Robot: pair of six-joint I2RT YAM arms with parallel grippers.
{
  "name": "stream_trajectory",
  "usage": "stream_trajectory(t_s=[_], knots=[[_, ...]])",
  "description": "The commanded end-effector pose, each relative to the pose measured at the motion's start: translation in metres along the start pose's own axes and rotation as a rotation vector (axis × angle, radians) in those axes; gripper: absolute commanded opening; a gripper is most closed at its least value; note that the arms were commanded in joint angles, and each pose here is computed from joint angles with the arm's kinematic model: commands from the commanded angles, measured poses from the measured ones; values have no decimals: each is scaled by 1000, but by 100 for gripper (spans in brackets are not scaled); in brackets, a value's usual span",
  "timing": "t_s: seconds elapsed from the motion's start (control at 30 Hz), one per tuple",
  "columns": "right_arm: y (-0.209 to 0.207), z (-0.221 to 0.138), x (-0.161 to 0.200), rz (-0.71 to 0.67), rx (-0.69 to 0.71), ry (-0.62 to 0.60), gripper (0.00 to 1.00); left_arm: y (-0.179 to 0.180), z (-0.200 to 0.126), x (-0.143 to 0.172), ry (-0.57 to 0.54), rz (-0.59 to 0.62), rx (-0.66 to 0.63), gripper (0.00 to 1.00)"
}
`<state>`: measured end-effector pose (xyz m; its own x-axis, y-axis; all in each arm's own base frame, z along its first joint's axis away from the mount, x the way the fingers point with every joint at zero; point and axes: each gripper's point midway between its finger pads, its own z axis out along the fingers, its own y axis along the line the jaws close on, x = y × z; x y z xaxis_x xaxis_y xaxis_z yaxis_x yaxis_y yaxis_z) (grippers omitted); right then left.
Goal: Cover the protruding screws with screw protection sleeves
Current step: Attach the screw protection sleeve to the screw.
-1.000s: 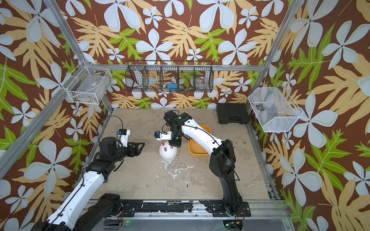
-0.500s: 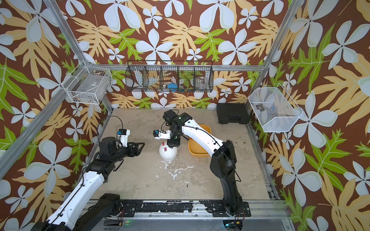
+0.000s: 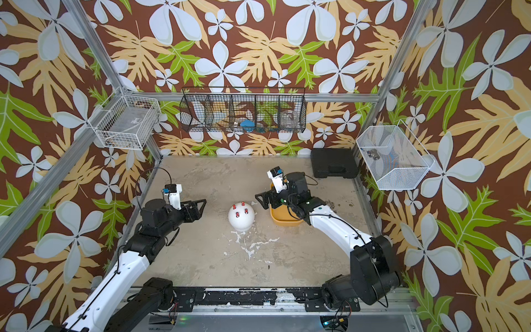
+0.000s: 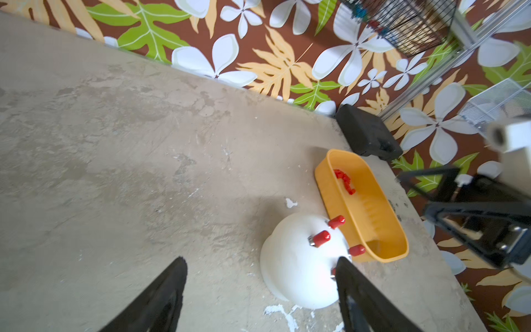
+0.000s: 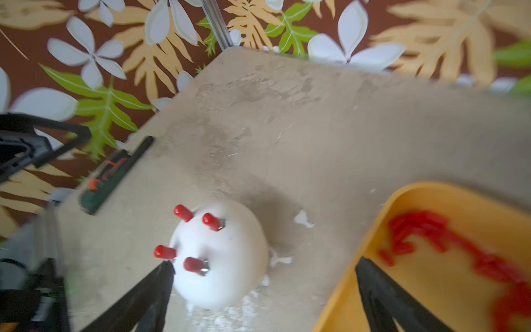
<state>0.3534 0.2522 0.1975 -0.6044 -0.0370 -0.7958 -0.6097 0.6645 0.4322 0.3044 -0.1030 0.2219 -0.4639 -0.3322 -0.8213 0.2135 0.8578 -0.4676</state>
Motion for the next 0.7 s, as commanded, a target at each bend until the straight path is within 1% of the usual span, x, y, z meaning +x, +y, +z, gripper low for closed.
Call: stream_trajectory(t_s=[0.0, 0.03, 0.07, 0.13, 0.2, 0.27, 0.47, 0.67], knots=[[44, -7, -41, 160, -259, -148, 100, -2, -1, -27, -169, -41, -35, 83], [44, -6, -37, 178, -267, -142, 100, 0, 2, -25, -171, -41, -37, 83], [40, -4, -33, 208, -249, -135, 100, 4, 6, -21, -165, -42, -51, 83], [32, 1, -24, 228, -206, -125, 100, 12, 13, -13, -146, -42, -75, 84], [20, 10, -11, 221, -132, -69, 100, 17, 19, -6, -135, -46, -89, 84], [17, 18, -4, 201, -100, -43, 100, 20, 23, -1, -131, -55, -88, 84], [4, 41, 21, 194, -40, 26, 100, 25, 30, 5, -124, -58, -97, 85], [-1, 60, 47, 199, -43, 103, 100, 27, 31, 10, -118, -58, -98, 85]])
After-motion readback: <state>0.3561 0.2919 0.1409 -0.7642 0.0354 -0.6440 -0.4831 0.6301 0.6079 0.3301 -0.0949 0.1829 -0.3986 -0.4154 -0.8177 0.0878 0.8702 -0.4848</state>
